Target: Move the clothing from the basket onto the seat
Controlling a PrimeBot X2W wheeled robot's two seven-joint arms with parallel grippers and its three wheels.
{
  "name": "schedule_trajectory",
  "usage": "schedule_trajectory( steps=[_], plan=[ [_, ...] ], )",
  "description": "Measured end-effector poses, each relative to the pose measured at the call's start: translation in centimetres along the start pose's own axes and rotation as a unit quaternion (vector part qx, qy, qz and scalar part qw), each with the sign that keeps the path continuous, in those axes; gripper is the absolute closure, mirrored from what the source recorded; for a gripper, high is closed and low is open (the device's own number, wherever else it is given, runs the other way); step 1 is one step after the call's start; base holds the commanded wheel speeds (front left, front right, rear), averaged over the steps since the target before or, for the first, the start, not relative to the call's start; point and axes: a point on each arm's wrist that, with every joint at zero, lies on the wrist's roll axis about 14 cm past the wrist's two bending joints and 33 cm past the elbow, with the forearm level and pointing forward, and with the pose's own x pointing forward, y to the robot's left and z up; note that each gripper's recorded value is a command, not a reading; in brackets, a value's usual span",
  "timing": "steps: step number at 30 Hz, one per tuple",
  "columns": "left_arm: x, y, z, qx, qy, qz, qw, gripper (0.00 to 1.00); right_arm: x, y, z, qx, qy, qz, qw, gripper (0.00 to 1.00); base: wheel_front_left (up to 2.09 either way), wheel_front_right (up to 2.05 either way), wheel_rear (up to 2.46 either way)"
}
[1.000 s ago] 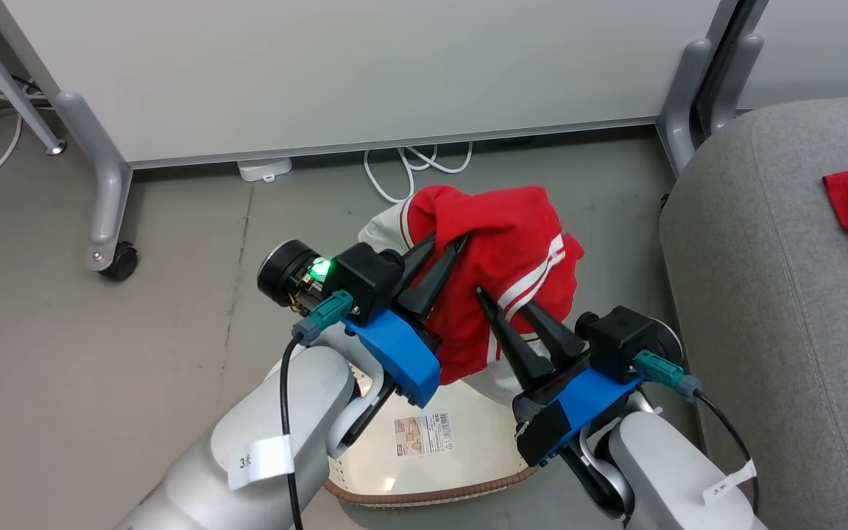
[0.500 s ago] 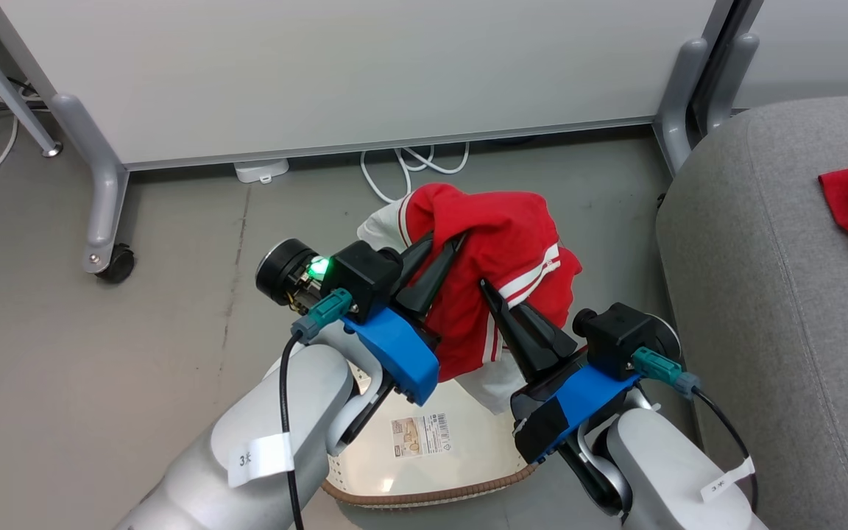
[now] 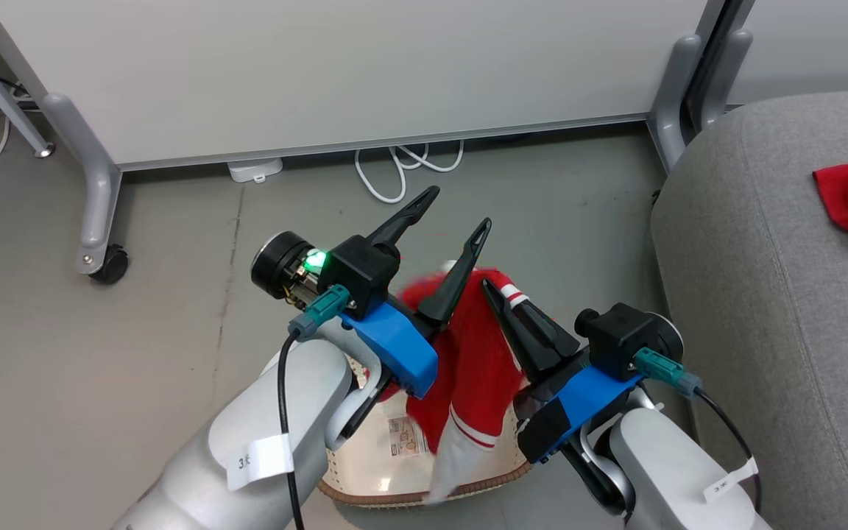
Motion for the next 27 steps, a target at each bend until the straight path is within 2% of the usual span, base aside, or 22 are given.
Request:
schedule_trajectory(
  steps=[6, 12, 21, 27],
  plan=[
    [0.2, -0.1, -0.1, 0.002, 0.000, -0.001, 1.000, 0.00, -0.4, -0.8, 0.1, -0.005, 0.000, -0.009, 1.000, 1.00, 0.00, 0.00, 0.00],
    [0.9, -0.6, -0.5, 0.005, 0.001, -0.012, 1.000, 0.00, -1.1, -2.9, 0.7, -0.013, -0.010, -0.038, 0.999, 1.00, 0.00, 0.00, 0.00],
    [3.0, -2.7, -2.0, -0.001, 0.007, -0.055, 0.998, 0.00, -3.2, -8.6, 2.6, -0.034, -0.036, -0.115, 0.992, 1.00, 0.00, 0.00, 0.00],
    [5.1, -4.8, -3.2, -0.005, 0.010, -0.101, 0.995, 0.00, -5.8, -13.1, 4.1, -0.060, -0.051, -0.179, 0.981, 1.00, 0.00, 0.00, 0.00]
  ],
)
